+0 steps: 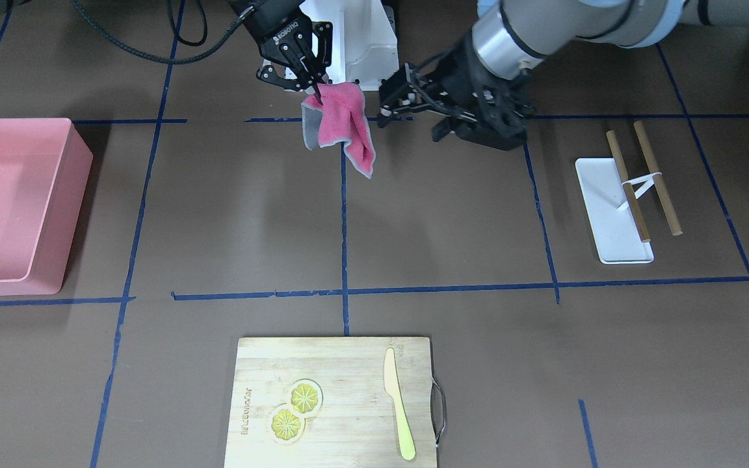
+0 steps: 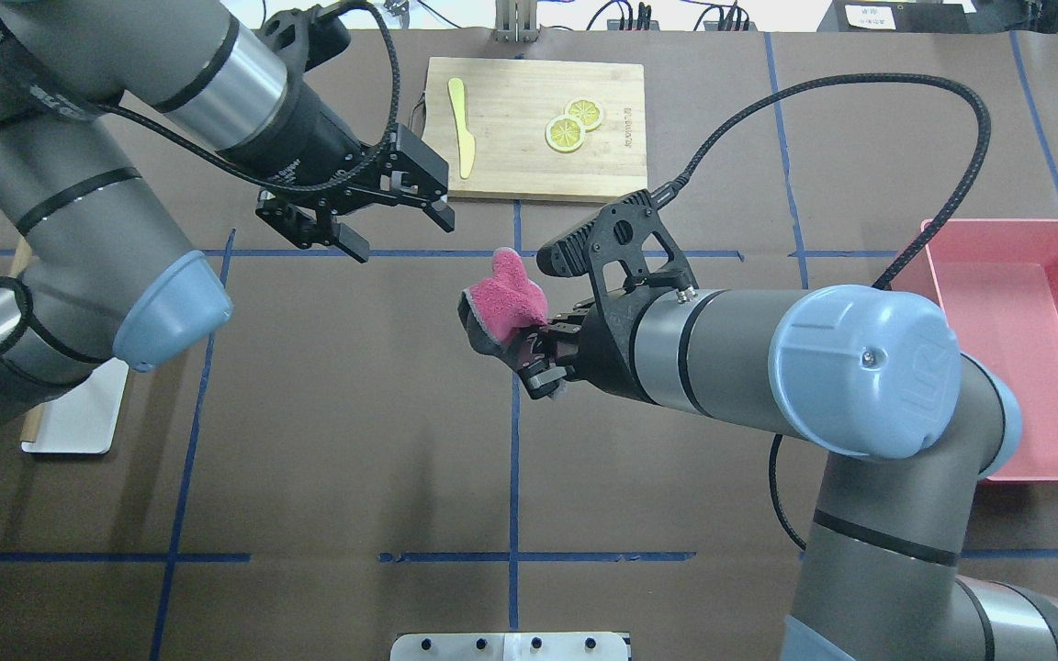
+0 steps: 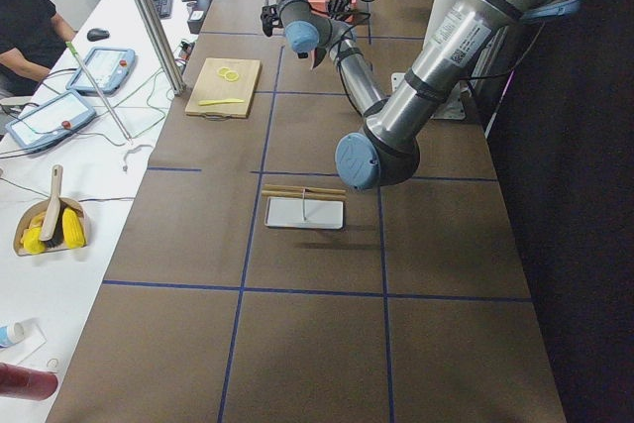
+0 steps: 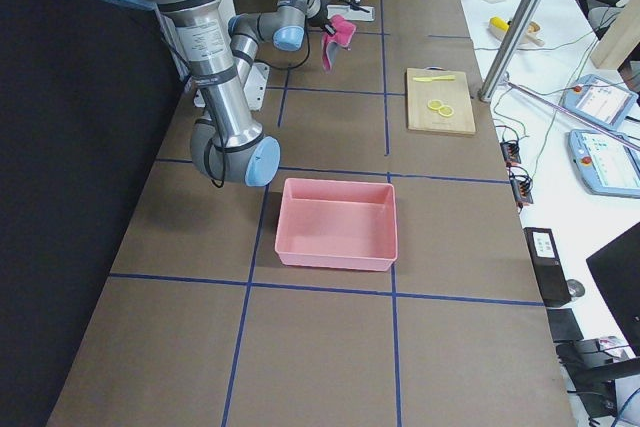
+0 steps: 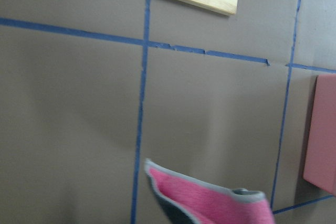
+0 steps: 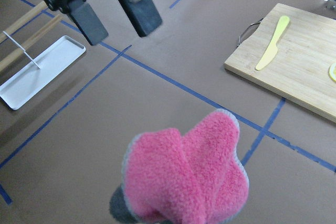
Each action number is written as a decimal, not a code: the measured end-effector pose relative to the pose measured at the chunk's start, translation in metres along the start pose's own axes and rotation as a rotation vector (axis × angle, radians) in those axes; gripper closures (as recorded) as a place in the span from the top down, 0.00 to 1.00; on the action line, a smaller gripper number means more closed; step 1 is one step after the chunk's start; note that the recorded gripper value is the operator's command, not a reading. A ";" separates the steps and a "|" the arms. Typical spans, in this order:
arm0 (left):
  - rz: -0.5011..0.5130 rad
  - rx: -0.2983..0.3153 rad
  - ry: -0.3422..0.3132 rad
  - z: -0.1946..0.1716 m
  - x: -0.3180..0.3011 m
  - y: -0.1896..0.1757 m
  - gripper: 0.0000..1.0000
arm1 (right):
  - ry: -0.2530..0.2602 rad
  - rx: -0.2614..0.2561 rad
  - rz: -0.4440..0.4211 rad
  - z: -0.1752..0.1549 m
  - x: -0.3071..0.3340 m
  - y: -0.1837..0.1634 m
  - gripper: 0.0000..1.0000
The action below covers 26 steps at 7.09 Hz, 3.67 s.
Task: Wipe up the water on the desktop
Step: 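Open the left gripper and withdraw it while right gripper lowers cloth to table, then press the cloth onto the table surface with the right gripper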
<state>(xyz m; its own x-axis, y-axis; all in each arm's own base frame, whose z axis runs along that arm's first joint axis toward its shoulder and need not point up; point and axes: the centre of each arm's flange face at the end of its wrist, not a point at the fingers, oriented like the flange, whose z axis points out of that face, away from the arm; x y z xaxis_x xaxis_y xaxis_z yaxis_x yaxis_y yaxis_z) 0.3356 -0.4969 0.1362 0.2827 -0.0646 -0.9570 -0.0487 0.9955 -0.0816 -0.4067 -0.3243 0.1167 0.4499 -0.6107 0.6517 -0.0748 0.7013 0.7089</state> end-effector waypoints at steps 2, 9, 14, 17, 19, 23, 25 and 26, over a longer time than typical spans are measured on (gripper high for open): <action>0.040 0.021 -0.031 -0.039 -0.043 -0.025 1.00 | 0.067 -0.100 0.027 -0.037 0.024 -0.003 0.00; 0.355 0.127 -0.402 -0.138 -0.195 -0.055 1.00 | 0.102 -0.574 0.295 0.030 0.060 0.042 0.00; 0.385 0.098 -0.462 -0.152 -0.240 -0.053 1.00 | 0.126 -0.596 0.430 0.112 0.113 0.101 0.00; 0.393 0.104 -0.459 -0.155 -0.236 -0.050 1.00 | 0.246 -0.601 0.578 0.125 0.226 0.082 0.00; 0.394 0.106 -0.459 -0.157 -0.236 -0.049 1.00 | 0.312 -0.588 0.653 0.122 0.289 0.072 0.00; 0.385 0.104 -0.488 -0.181 -0.271 -0.056 1.00 | 0.318 -0.602 0.664 0.132 0.288 0.076 0.00; 0.411 0.079 -0.527 -0.216 -0.321 -0.070 1.00 | 0.275 -0.624 0.666 0.140 0.231 0.087 0.00; 0.430 0.068 -0.543 -0.236 -0.349 -0.079 1.00 | 0.249 -0.645 0.677 0.144 0.192 0.098 0.00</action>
<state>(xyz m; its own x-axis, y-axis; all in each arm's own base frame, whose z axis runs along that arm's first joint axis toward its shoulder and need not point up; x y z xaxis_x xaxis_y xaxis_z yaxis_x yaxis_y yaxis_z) 0.0153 -0.5698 0.4106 0.6915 0.3626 -0.6247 -0.2088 0.9283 0.3077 -0.4556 -0.4257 0.3503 0.6724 0.0403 0.7391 0.0823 0.9883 -0.1287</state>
